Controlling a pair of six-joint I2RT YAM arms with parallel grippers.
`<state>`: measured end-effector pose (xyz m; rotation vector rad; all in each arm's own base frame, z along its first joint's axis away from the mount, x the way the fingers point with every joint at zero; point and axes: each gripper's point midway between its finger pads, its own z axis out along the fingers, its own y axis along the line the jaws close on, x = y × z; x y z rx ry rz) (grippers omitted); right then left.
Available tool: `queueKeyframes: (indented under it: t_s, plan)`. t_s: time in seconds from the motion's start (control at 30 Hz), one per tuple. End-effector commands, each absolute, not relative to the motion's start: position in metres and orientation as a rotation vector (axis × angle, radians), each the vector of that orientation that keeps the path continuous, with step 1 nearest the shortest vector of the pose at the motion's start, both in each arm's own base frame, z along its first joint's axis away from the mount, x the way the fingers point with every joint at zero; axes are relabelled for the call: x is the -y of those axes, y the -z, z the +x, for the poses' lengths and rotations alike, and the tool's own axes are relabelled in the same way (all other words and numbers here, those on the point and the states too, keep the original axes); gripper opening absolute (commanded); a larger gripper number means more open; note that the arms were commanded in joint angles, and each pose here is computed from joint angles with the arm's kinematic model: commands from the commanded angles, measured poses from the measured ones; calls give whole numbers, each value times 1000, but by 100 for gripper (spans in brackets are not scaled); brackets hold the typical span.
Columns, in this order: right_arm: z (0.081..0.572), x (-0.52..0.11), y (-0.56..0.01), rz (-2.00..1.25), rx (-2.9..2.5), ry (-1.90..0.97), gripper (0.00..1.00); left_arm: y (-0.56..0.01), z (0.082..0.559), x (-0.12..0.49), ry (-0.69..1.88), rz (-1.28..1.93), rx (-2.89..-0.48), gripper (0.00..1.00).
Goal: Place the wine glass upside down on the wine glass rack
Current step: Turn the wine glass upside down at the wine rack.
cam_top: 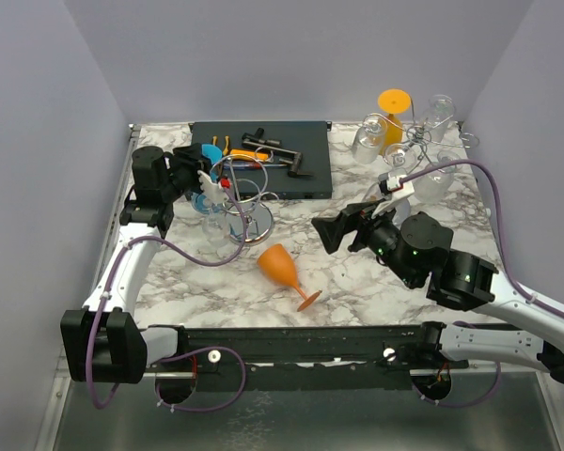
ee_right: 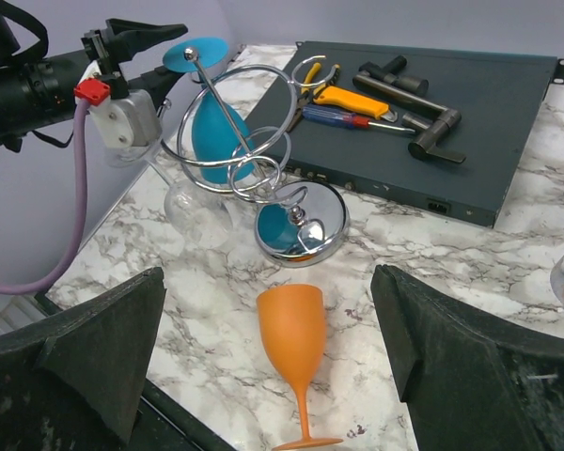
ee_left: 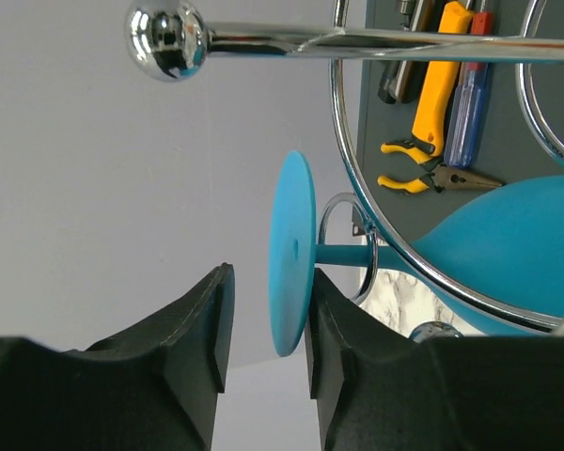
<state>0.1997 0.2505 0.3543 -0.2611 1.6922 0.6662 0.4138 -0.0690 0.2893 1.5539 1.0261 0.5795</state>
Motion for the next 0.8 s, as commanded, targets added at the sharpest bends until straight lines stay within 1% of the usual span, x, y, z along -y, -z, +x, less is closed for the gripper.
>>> queueKeyframes:
  t_s: [0.0,0.23,0.33,0.4,0.5,0.77]
  plan:
    - [204,-246,-357,-218,-1691,-646,100,-297,404,81,-485,1517,-1015,43]
    - [205,-247,-357,-220,-1697,-637,100,-292,397,79,-435,1504,-1086,48]
    - [206,-247,-357,-221,-1700,-628,100,-290,394,78,-435,1507,-1096,54]
    - [206,-246,-358,-221,-1700,-624,100,-291,394,77,-436,1504,-1100,56]
    - [206,-244,-360,-216,-1697,-621,100,-296,395,76,-440,1490,-1105,59]
    - [206,-246,-360,-220,-1697,-624,100,-330,400,78,-411,1407,-1112,64]
